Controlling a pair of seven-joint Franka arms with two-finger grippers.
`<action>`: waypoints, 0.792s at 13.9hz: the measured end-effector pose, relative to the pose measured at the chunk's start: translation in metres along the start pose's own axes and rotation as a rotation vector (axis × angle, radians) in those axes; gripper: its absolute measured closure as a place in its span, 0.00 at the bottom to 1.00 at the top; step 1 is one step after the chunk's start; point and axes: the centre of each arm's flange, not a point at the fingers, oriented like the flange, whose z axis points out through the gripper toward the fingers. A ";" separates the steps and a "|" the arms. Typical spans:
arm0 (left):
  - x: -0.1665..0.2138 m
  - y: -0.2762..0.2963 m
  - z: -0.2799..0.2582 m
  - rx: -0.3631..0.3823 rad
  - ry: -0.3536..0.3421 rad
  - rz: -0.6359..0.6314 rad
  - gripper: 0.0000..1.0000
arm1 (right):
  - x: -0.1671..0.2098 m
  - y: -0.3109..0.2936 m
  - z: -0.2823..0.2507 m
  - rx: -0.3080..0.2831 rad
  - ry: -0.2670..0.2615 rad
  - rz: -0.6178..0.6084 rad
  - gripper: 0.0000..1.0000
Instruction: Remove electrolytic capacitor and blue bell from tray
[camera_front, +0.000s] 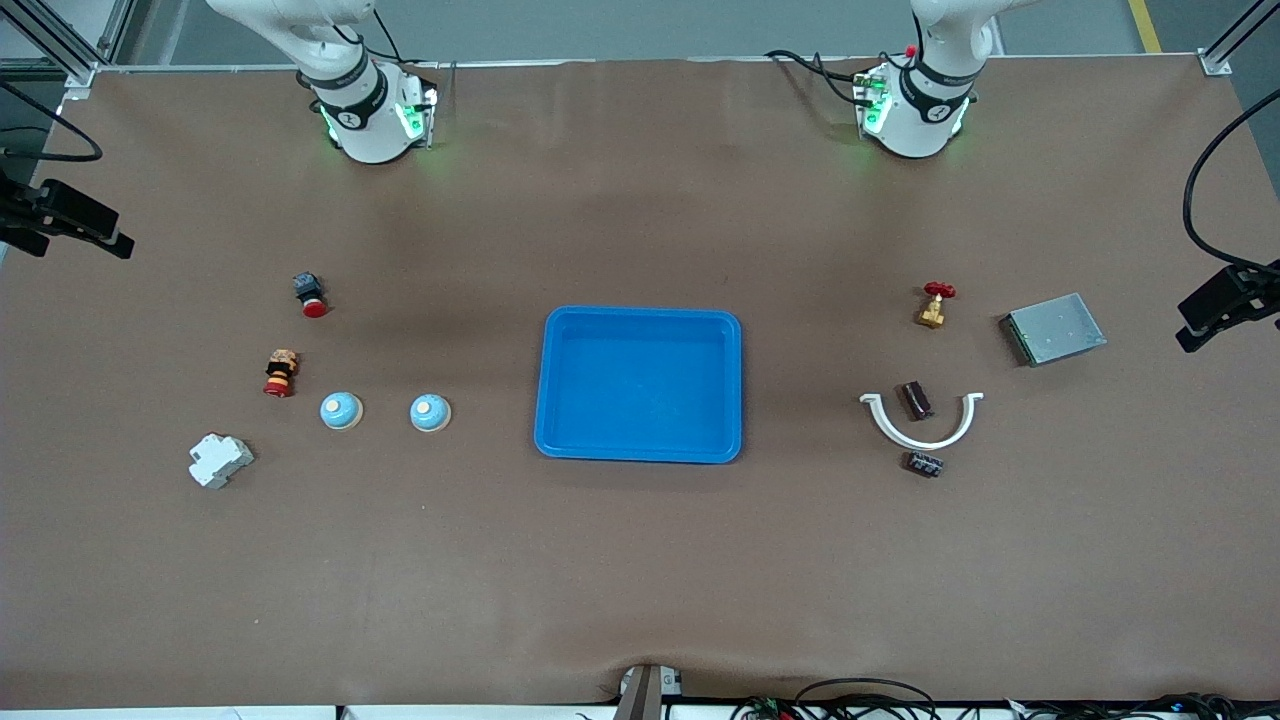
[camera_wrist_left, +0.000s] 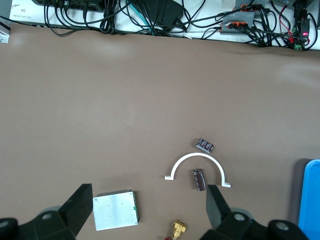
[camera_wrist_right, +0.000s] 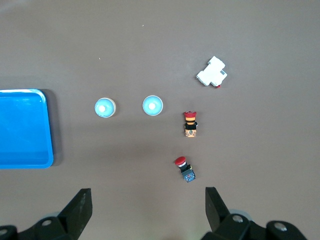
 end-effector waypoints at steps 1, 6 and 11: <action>0.000 -0.001 0.000 -0.006 -0.001 -0.003 0.00 | 0.000 0.000 0.000 0.000 0.000 0.000 0.00; 0.000 0.000 0.001 -0.020 -0.003 -0.008 0.00 | 0.000 0.000 0.000 0.000 0.000 0.001 0.00; 0.001 -0.002 0.002 -0.020 -0.004 -0.011 0.00 | 0.000 0.000 0.000 0.000 0.000 0.001 0.00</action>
